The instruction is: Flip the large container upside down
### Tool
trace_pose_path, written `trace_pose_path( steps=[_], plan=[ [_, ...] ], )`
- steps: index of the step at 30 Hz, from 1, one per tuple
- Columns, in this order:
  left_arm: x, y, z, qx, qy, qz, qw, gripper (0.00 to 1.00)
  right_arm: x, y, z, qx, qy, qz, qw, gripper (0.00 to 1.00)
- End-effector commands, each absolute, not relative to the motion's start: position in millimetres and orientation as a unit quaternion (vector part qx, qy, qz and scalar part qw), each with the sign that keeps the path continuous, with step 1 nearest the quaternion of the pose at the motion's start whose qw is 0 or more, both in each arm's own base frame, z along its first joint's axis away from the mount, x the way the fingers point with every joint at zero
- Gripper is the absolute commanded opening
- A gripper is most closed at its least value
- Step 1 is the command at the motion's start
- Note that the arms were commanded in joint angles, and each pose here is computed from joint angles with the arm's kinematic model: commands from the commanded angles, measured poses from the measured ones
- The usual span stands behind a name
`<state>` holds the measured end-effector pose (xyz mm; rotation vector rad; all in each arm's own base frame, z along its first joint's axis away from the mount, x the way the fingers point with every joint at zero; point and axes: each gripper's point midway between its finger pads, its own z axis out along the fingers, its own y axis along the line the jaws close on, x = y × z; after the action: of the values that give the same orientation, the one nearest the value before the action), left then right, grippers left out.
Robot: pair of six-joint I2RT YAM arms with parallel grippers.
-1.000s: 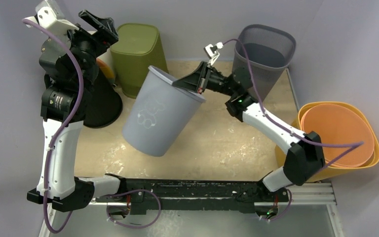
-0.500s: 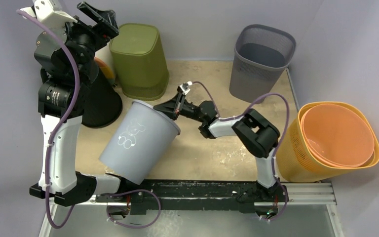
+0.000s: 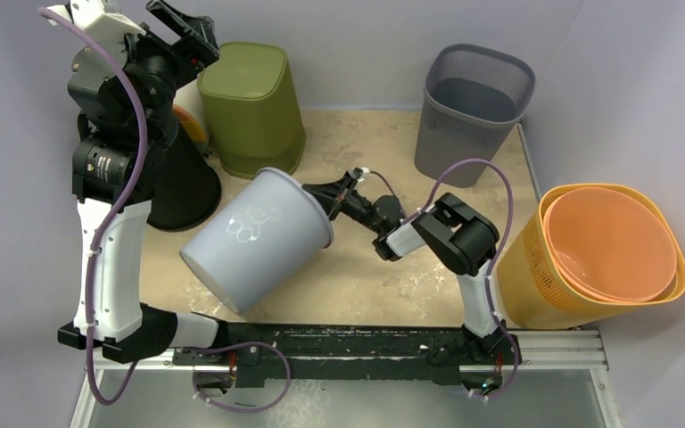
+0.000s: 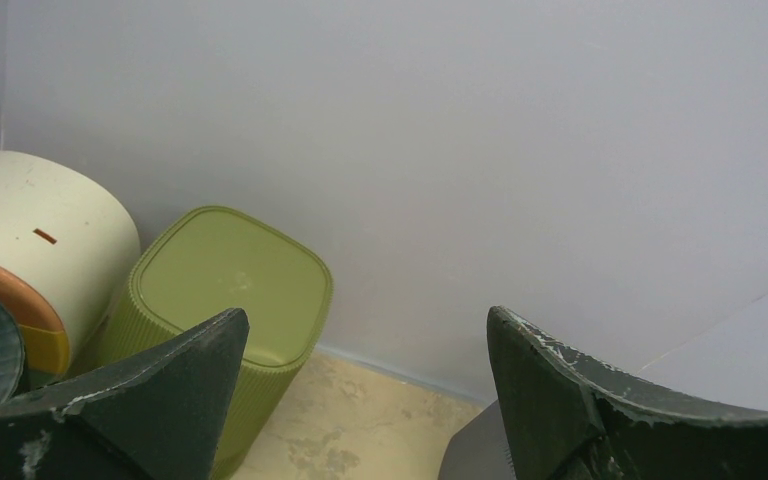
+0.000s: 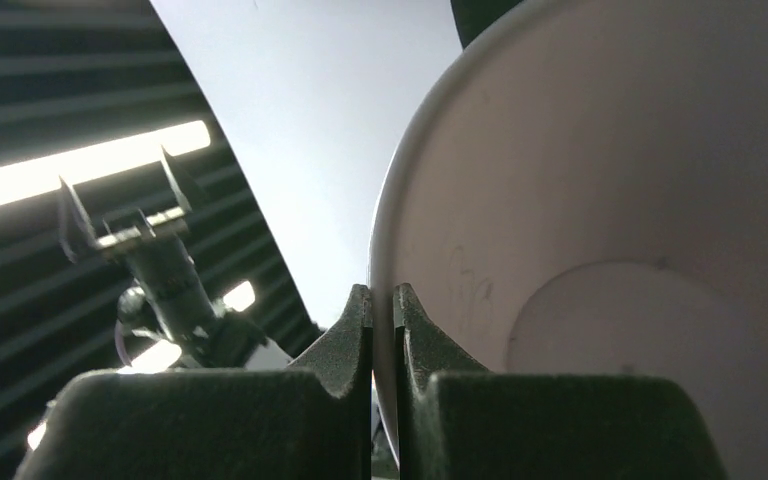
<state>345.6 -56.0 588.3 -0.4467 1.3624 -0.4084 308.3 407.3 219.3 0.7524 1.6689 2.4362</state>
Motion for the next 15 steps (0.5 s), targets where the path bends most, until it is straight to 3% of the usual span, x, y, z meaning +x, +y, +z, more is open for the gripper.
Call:
trace_pose_path(
  steps=[1, 15],
  plan=[
    [334, -53, 610, -0.199, 0.597, -0.191, 0.753, 0.86, 309, 346, 215, 0.198, 0.496, 0.840, 0.096, 0.00],
    [335, -47, 596, -0.202, 0.617, -0.165, 0.742, 0.86, 333, 311, 153, 0.187, 0.565, 0.792, 0.137, 0.00]
  ],
)
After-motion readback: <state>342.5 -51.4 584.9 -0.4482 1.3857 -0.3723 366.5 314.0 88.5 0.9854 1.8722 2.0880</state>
